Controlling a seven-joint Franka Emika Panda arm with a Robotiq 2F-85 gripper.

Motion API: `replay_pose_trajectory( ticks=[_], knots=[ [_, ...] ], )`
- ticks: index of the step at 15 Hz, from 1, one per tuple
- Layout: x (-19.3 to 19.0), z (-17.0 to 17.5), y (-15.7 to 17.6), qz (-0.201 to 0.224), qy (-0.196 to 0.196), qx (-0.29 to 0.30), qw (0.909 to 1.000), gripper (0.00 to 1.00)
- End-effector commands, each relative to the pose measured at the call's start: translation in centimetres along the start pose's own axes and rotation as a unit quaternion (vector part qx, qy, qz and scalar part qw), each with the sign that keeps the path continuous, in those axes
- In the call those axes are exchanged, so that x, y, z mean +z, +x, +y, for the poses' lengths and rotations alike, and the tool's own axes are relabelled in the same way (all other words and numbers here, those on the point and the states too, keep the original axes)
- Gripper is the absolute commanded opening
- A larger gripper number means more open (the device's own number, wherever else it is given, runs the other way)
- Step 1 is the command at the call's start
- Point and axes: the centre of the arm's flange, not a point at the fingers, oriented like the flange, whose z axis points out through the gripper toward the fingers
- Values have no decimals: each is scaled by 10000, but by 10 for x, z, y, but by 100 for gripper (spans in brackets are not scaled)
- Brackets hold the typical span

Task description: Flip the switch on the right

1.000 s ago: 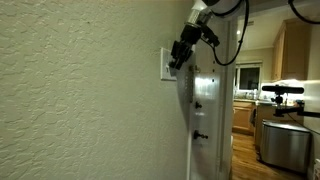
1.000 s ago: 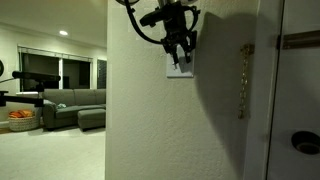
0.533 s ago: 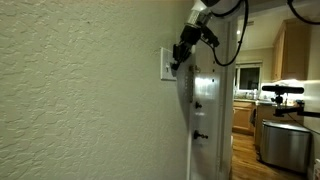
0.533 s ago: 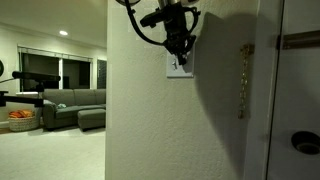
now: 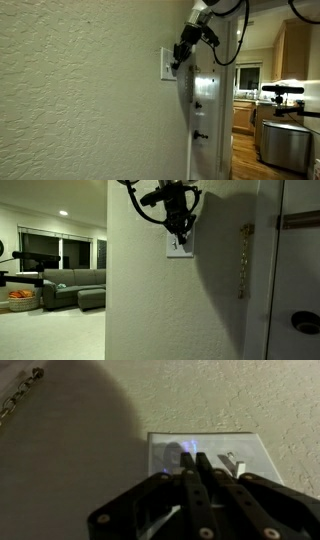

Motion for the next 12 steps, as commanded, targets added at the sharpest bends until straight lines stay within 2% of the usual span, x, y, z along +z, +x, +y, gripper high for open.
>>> replay_pose_trajectory(
  ticks=[1,12],
  knots=[
    [-32,8,-20,-112,31,-120,9999,7],
    [-48,12,-22,-137,8,-260,9996,6]
  ],
)
